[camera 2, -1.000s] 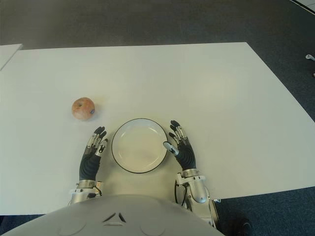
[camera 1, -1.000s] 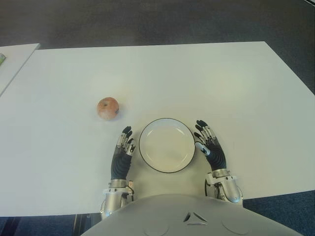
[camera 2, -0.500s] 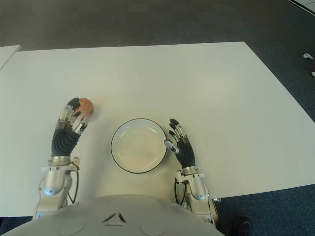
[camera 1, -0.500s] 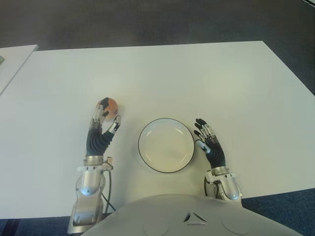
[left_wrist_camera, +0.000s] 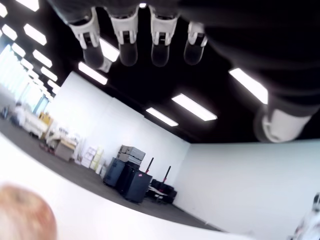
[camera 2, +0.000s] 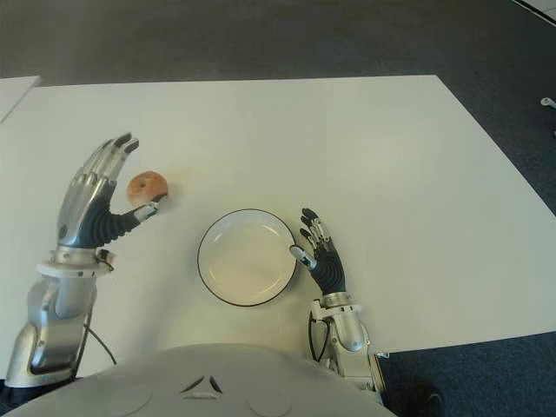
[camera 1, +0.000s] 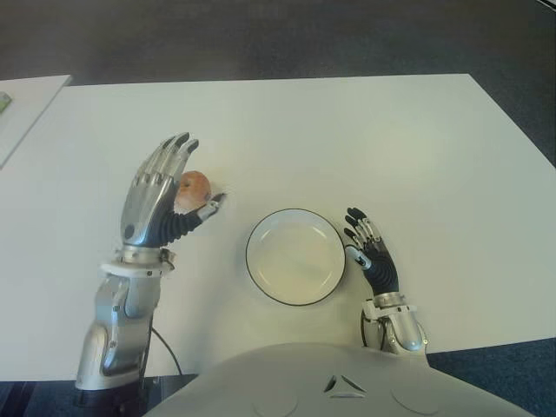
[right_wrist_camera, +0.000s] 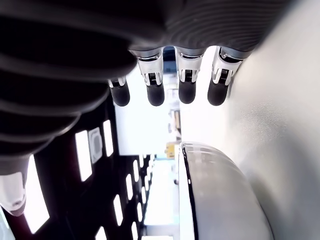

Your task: Put the apples into the plate.

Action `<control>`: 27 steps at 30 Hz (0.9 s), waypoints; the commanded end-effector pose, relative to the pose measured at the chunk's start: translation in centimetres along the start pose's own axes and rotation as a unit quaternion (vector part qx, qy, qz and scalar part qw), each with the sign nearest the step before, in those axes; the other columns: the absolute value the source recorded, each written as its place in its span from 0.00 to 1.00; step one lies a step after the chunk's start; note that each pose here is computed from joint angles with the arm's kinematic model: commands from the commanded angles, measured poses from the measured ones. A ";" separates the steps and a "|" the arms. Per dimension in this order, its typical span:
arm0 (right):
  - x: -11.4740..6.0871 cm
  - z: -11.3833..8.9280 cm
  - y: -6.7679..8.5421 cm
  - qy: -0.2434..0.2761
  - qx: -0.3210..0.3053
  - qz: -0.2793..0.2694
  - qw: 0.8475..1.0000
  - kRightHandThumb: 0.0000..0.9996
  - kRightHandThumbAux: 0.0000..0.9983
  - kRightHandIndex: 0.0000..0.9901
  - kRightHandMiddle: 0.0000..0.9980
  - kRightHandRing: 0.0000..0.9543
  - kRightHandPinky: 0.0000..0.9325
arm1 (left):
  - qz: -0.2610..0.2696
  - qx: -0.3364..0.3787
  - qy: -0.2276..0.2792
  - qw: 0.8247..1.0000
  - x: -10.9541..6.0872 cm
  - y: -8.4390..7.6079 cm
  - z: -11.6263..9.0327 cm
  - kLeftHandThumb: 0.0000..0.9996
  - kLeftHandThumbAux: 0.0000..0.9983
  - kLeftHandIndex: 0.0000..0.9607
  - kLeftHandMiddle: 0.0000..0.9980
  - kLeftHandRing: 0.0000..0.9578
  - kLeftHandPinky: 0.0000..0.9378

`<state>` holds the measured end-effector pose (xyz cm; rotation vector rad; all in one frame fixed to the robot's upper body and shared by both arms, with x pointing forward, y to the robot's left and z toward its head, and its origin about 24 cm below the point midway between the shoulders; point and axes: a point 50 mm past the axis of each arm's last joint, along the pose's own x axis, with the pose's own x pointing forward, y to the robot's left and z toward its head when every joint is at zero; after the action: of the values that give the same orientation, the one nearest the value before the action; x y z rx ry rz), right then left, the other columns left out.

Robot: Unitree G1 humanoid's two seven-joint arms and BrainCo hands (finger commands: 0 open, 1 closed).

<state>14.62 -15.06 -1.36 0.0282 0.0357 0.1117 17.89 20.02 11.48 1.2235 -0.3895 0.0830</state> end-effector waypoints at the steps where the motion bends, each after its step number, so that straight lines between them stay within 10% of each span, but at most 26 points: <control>1: -1.3 -2.5 -0.4 0.075 0.008 -0.013 0.997 0.08 0.52 0.00 0.00 0.00 0.00 | -0.065 0.189 -0.026 0.980 2.8 0.5 -1.2 0.34 0.37 0.11 0.00 0.00 0.00; 27: -1.5 -2.4 -1.3 0.051 -0.004 -0.022 0.998 0.06 0.49 0.00 0.00 0.00 0.00 | -0.279 0.282 -0.023 0.918 7.6 -5.5 -9.1 0.29 0.24 0.00 0.00 0.00 0.00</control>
<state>14.78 -15.59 -1.48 0.0126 -0.0103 0.0970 28.82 25.33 8.09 1.8890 -0.0732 -0.2839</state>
